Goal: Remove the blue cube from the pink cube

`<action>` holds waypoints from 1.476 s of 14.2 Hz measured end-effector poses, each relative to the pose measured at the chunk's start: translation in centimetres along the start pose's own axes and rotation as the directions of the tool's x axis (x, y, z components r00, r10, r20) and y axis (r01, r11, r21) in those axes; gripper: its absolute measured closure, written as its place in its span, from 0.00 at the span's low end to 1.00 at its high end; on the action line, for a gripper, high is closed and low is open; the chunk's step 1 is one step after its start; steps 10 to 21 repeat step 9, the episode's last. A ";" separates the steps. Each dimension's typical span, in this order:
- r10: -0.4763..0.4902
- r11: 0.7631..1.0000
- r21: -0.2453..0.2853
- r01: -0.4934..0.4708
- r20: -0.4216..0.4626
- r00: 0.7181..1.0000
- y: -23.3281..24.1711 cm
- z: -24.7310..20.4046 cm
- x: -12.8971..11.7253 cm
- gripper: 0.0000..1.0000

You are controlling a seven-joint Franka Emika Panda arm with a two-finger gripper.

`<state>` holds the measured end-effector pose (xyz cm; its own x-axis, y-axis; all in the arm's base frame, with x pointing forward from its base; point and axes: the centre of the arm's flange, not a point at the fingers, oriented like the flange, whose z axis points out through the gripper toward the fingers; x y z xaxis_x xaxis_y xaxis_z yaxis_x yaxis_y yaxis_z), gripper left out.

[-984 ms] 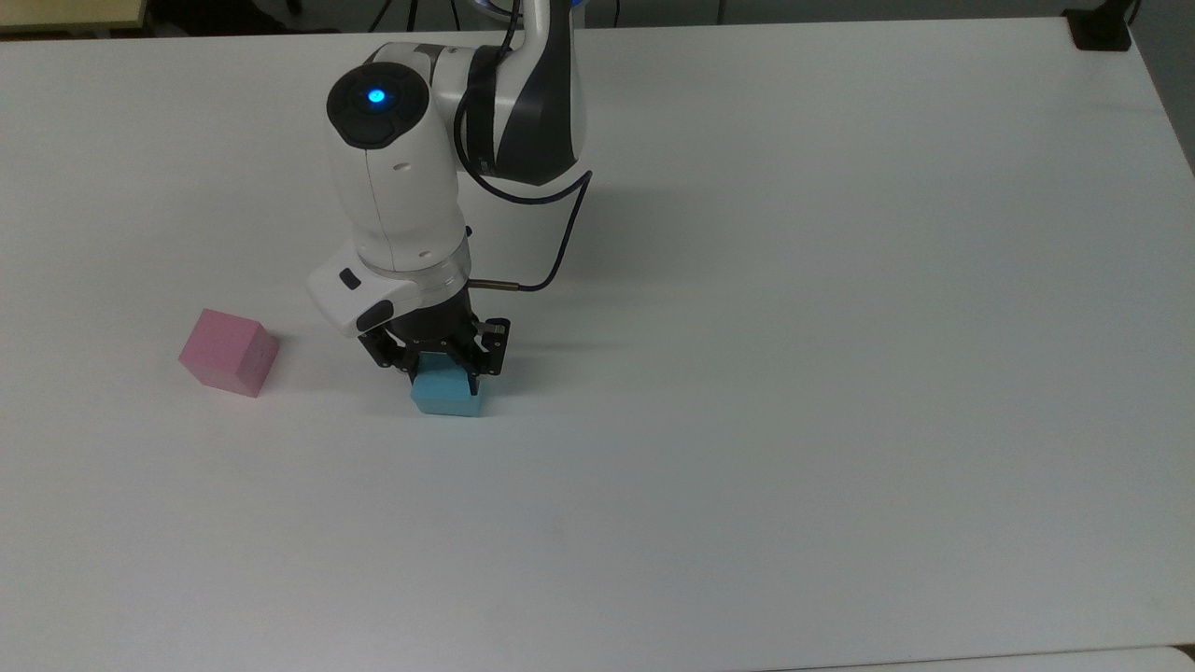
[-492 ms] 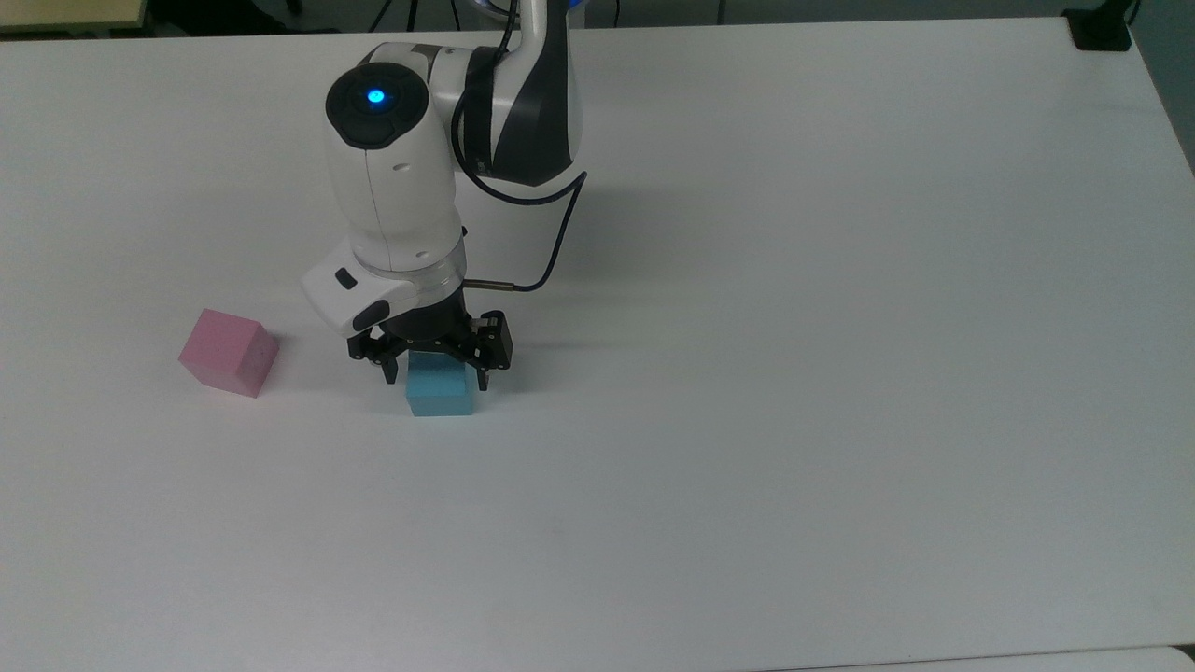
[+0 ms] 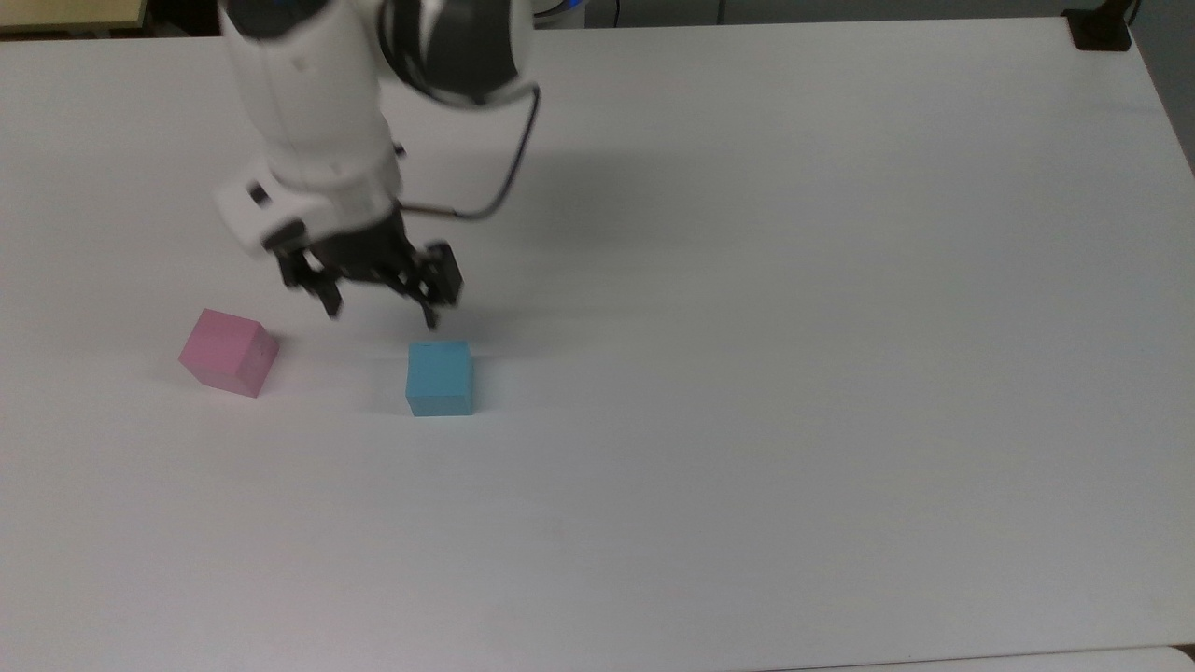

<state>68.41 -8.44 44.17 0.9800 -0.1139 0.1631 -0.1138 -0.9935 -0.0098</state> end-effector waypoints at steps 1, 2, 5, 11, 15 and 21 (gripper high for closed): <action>0.005 1.000 -0.013 -0.005 0.021 1.000 1.2 -2.9 -0.8 0.00; 0.013 0.999 -0.042 -0.011 0.053 0.999 2.8 -7.1 -2.3 0.00; 0.022 0.995 -0.103 -0.010 0.110 0.994 4.7 -14.2 -5.8 0.00; 0.018 0.995 -0.098 -0.002 0.162 0.987 4.0 -18.9 -9.4 0.00; 0.018 0.995 -0.098 -0.002 0.162 0.987 4.0 -18.9 -9.4 0.00; 0.018 0.995 -0.098 -0.002 0.162 0.987 4.0 -18.9 -9.4 0.00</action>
